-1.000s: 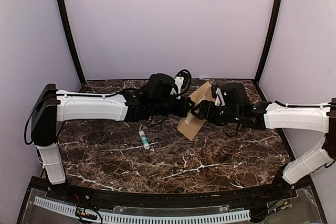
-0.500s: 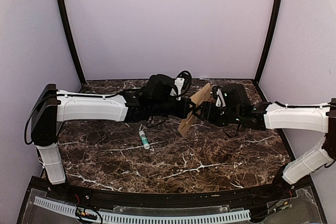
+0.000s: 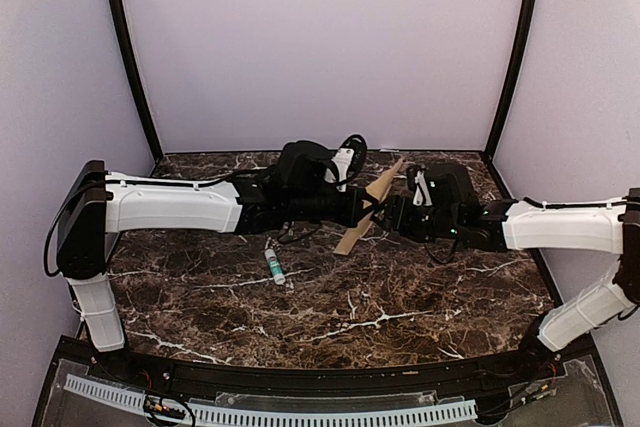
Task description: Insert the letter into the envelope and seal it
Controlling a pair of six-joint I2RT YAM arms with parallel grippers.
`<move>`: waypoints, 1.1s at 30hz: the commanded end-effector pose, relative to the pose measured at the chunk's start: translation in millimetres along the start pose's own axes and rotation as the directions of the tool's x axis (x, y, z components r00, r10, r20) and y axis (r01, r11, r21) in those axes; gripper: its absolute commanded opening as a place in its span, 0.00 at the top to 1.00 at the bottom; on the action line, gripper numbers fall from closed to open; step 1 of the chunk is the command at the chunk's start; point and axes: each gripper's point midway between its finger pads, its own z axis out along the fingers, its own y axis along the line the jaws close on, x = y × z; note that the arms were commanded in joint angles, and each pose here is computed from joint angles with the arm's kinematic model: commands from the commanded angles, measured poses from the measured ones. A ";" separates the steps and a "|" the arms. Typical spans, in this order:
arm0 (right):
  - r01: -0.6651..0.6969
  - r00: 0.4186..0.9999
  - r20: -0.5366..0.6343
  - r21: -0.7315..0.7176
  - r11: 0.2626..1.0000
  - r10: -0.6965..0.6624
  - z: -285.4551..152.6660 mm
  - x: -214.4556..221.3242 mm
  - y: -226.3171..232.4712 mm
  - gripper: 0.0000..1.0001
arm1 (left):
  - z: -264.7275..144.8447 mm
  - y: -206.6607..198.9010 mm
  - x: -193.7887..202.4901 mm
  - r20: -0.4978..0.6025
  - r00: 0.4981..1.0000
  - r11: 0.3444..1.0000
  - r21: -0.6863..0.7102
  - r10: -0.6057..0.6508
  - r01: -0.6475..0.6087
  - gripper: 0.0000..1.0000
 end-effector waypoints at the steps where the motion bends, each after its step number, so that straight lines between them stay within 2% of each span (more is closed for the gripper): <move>1: 0.054 0.997 0.070 -0.134 0.989 -0.045 -15.8 -16.0 26.5 0.31 | -19.9 -26.7 -22.4 0.058 0.998 0.997 0.074 -0.002 -0.002 1.00; 7: 0.135 0.980 0.171 -0.224 0.965 -0.097 -55.6 -28.7 45.5 0.25 | -19.9 -12.9 -27.7 0.075 0.997 1.000 0.015 -0.019 0.018 1.00; 10: 0.145 0.969 0.233 -0.250 0.957 -0.086 -74.4 -32.4 45.5 0.07 | -19.2 -14.8 -28.7 0.074 0.997 0.999 0.028 -0.025 0.023 1.00; 12: 0.114 0.964 0.259 -0.219 0.969 -0.055 -79.7 -34.5 35.2 0.01 | -18.3 -17.6 -29.3 0.072 0.997 0.999 0.042 -0.027 0.024 1.00; 20: -0.050 0.968 0.241 -0.061 0.997 0.063 -68.9 -31.8 -2.5 0.01 | -14.6 -29.9 -36.9 0.069 0.997 0.996 0.093 -0.022 0.016 1.00; 33: -0.056 0.986 0.153 -0.070 0.996 0.066 -42.5 -16.3 -2.2 0.01 | -10.4 -37.5 -36.7 0.055 0.998 0.991 0.131 -0.017 0.010 1.00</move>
